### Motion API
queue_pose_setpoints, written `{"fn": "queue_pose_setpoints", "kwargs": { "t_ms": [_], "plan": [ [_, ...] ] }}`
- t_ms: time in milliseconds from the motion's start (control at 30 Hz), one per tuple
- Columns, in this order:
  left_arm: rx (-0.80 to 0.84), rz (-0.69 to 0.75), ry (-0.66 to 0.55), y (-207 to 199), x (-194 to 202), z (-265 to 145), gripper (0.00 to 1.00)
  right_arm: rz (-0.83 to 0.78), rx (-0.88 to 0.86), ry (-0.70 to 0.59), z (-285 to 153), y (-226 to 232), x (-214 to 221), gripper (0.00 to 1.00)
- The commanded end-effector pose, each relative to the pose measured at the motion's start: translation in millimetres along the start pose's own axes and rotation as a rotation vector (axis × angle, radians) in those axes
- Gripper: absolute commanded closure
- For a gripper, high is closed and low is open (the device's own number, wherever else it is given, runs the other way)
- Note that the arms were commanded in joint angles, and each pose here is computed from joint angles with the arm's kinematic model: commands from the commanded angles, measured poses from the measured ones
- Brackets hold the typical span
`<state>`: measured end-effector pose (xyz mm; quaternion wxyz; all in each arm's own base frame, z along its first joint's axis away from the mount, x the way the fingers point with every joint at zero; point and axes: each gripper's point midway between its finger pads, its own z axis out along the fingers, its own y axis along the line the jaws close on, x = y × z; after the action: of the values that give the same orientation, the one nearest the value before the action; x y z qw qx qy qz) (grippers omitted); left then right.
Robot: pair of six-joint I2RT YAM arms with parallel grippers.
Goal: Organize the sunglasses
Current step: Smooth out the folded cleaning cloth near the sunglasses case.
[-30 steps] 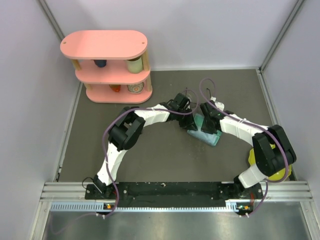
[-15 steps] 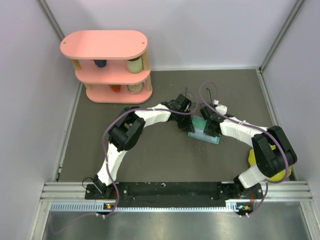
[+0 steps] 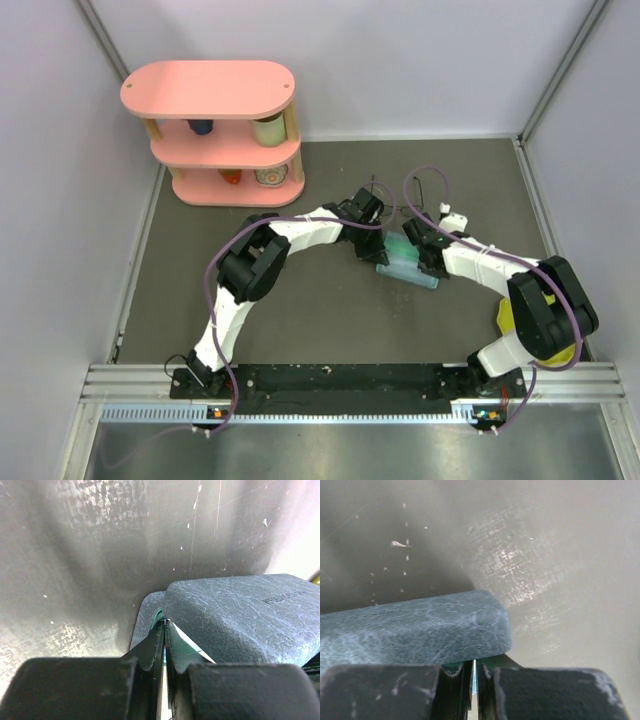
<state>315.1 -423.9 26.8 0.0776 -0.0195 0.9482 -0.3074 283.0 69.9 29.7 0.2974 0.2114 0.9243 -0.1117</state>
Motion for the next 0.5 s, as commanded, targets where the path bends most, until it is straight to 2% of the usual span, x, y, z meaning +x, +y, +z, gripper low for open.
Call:
{"fn": "queue_pose_setpoints", "kwargs": {
  "t_ms": [0,100,133,267,400,467],
  "plan": [
    [-0.142,0.016,-0.016,30,1,-14,0.92,0.040,0.054,-0.057,-8,-12,-12,1.00],
    [-0.094,0.037,-0.032,14,-3,-25,0.86,0.051,0.004,-0.068,-21,-6,-23,1.00],
    [-0.070,0.046,-0.042,8,-6,-27,0.80,0.054,-0.038,-0.081,-31,-2,-31,1.00],
    [-0.010,0.074,-0.076,-15,-11,-52,0.68,0.079,-0.158,-0.141,-73,8,-65,0.99],
    [0.006,0.094,-0.116,-22,-12,-75,0.60,0.086,-0.240,-0.190,-110,8,-93,0.86],
    [0.014,0.109,-0.134,-25,-12,-85,0.57,0.097,-0.264,-0.217,-121,11,-108,0.73]
  ]
}}
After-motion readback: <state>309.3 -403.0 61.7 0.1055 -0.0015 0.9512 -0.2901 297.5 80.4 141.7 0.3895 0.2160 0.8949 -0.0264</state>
